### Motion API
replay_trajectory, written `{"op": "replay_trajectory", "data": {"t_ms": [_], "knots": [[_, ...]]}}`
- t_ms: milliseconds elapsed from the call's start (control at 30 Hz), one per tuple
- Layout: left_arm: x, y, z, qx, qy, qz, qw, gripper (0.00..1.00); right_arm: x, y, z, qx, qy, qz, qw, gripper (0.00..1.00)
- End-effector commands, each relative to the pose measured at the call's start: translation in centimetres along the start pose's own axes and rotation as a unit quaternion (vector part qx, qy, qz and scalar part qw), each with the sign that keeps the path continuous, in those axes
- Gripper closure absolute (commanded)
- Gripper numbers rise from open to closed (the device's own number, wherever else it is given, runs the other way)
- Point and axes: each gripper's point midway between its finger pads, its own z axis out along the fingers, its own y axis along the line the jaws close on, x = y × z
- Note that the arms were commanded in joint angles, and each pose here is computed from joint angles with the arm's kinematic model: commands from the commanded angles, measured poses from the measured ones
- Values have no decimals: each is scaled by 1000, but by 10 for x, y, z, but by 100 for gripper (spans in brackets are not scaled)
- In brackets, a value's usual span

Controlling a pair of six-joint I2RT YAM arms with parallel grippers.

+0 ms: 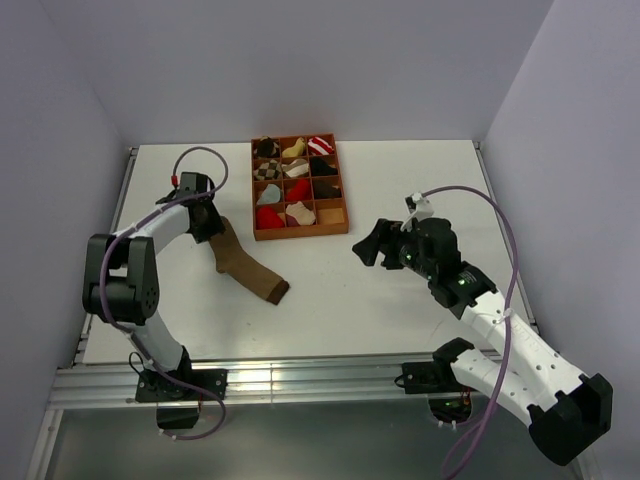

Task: Roll the socks
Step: Move the sock to the center of the board.

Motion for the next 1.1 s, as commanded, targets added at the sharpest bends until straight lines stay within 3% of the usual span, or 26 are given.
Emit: {"op": "replay_trajectory", "data": {"t_ms": [0, 200, 333, 400, 500, 567, 667, 833, 1067], "knots": [[-1, -12, 15, 26, -4, -10, 1000, 57, -4, -3, 0, 10, -17, 26, 999, 13], [40, 12, 30, -13, 30, -63, 997, 62, -4, -6, -4, 22, -4, -1, 1000, 13], [87, 47, 22, -73, 74, -105, 989, 66, 0, -2, -3, 13, 17, -5, 1000, 13], [87, 51, 8, -74, 58, -123, 988, 68, 9, 3, -2, -9, 30, -3, 1000, 13], [82, 52, -17, -57, 33, -129, 990, 61, 11, 8, -3, -29, 23, -1, 999, 13], [64, 37, -41, -20, 2, -120, 993, 50, 8, 12, -5, -40, 21, -9, 999, 13], [48, 1, -76, 17, -46, -57, 997, 41, 9, 13, -4, -46, 27, -24, 998, 13], [80, -45, -96, 67, -35, 4, 997, 41, 17, 16, -1, -66, 31, -27, 997, 13], [126, -29, -60, 47, 7, 25, 999, 49, 23, 5, 5, -46, 35, -22, 998, 14]]}}
